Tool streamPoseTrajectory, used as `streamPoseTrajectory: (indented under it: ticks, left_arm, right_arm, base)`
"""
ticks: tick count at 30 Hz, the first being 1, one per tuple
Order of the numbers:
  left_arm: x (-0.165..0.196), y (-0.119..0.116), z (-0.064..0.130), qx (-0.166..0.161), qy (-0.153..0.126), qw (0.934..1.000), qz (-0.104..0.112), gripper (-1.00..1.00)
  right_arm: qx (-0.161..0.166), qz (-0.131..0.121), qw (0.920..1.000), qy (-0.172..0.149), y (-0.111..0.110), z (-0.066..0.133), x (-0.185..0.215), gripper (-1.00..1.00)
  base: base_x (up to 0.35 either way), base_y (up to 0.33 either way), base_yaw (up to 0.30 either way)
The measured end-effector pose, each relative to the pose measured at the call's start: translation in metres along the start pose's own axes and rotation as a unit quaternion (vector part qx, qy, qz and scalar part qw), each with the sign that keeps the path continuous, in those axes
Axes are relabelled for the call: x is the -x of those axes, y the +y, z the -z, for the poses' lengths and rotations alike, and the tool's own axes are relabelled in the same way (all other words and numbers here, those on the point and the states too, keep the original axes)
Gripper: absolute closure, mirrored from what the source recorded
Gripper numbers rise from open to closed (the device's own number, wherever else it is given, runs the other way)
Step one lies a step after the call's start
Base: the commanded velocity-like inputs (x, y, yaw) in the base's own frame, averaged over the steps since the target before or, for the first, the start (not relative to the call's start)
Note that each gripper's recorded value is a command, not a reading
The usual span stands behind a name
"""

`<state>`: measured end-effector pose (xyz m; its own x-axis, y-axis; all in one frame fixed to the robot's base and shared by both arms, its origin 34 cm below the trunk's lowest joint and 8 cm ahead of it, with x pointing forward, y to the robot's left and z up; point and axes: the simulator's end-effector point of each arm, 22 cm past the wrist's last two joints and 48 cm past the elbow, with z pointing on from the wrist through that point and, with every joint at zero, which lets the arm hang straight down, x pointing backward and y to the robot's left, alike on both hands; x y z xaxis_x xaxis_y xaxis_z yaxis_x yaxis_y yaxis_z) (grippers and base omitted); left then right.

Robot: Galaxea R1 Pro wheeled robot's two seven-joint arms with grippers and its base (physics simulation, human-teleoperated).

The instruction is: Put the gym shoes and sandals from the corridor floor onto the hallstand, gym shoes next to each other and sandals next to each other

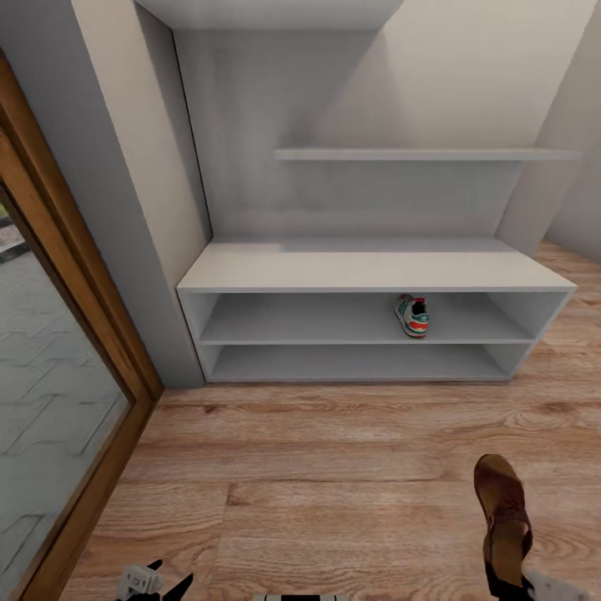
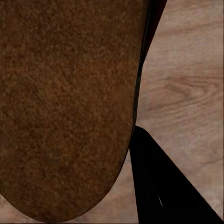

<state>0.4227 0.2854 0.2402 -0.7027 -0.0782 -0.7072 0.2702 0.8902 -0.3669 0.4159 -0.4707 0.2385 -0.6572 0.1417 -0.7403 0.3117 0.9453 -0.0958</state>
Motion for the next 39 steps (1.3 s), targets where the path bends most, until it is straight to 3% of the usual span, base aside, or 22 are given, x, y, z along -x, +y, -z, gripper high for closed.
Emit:
streamPoseTrajectory:
  ticks: [2,3,6,7,11,12,14,18,25,26,27,30,33,39]
  left_arm:
    - [0.000,-0.002,-0.001,-0.001,0.000,1.0000,0.001,-1.00]
    - [-0.001,-0.004,-0.002,-0.002,-0.001,1.0000,0.002,-1.00]
    - [-0.001,-0.005,-0.003,-0.003,-0.001,1.0000,0.002,-1.00]
    - [-0.002,-0.005,-0.003,-0.004,0.000,1.0000,0.001,-1.00]
    - [-0.006,-0.007,-0.002,-0.006,0.006,1.0000,-0.002,-1.00]
    - [-0.008,-0.007,-0.002,-0.007,0.009,0.9999,-0.003,-1.00]
    - [-0.011,-0.008,-0.001,-0.007,0.013,0.9999,-0.004,-1.00]
    - [-0.014,-0.008,0.000,-0.008,0.016,0.9998,-0.004,-1.00]
    - [-0.015,-0.009,0.000,-0.008,0.018,0.9998,-0.003,-1.00]
    - [-0.015,-0.009,0.000,-0.009,0.018,0.9998,-0.004,-1.00]
    - [-0.016,-0.009,0.000,-0.009,0.018,0.9998,-0.004,-1.00]
    - [-0.016,-0.009,0.000,-0.009,0.018,0.9998,-0.003,-1.00]
    - [-0.017,-0.011,-0.001,-0.010,0.019,0.9997,-0.004,-1.00]
    - [-0.021,-0.020,-0.004,-0.019,0.027,0.9994,-0.009,-1.00]
  right_arm:
    - [0.028,0.015,0.9995,-0.005,0.034,-0.002,0.004,1.00]
    - [0.052,0.029,0.9982,-0.009,0.065,-0.002,0.008,1.00]
    - [0.072,0.041,0.9966,-0.009,0.105,-0.002,0.013,1.00]
    - [0.077,0.047,0.9959,-0.003,0.127,-0.001,0.014,1.00]
    - [0.081,0.058,0.9943,0.038,0.185,0.006,0.008,1.00]
    - [0.083,0.068,0.9928,0.054,0.207,0.010,0.007,1.00]
    - [0.084,0.084,0.9908,0.065,0.240,0.017,0.013,1.00]
    - [0.083,0.109,0.9887,0.062,0.281,0.023,0.036,1.00]
    - [0.061,0.138,0.9872,0.051,0.296,0.007,0.093,1.00]
    - [0.050,0.144,0.9868,0.054,0.294,0.004,0.103,1.00]
    - [0.011,0.151,0.9870,0.053,0.283,-0.004,0.129,1.00]
    - [-0.011,0.149,0.9885,0.026,0.283,-0.012,0.176,1.00]
    - [-0.016,0.146,0.9889,0.023,0.285,-0.015,0.202,1.00]
    - [-0.013,0.135,0.9903,0.030,0.287,-0.015,0.207,1.00]
  base:
    - [0.000,0.000,0.000]
    - [0.000,0.000,0.000]
    - [0.000,0.000,0.000]
    - [0.000,0.000,0.000]
    - [0.000,0.000,0.000]
    - [0.000,0.000,0.000]
    - [0.000,0.000,0.000]
    - [0.000,0.000,0.000]
    - [0.000,0.000,0.000]
    - [0.000,0.000,0.000]
    - [0.000,0.000,0.000]
    - [0.000,0.000,0.000]
    - [0.000,0.000,0.000]
    - [0.000,0.000,0.000]
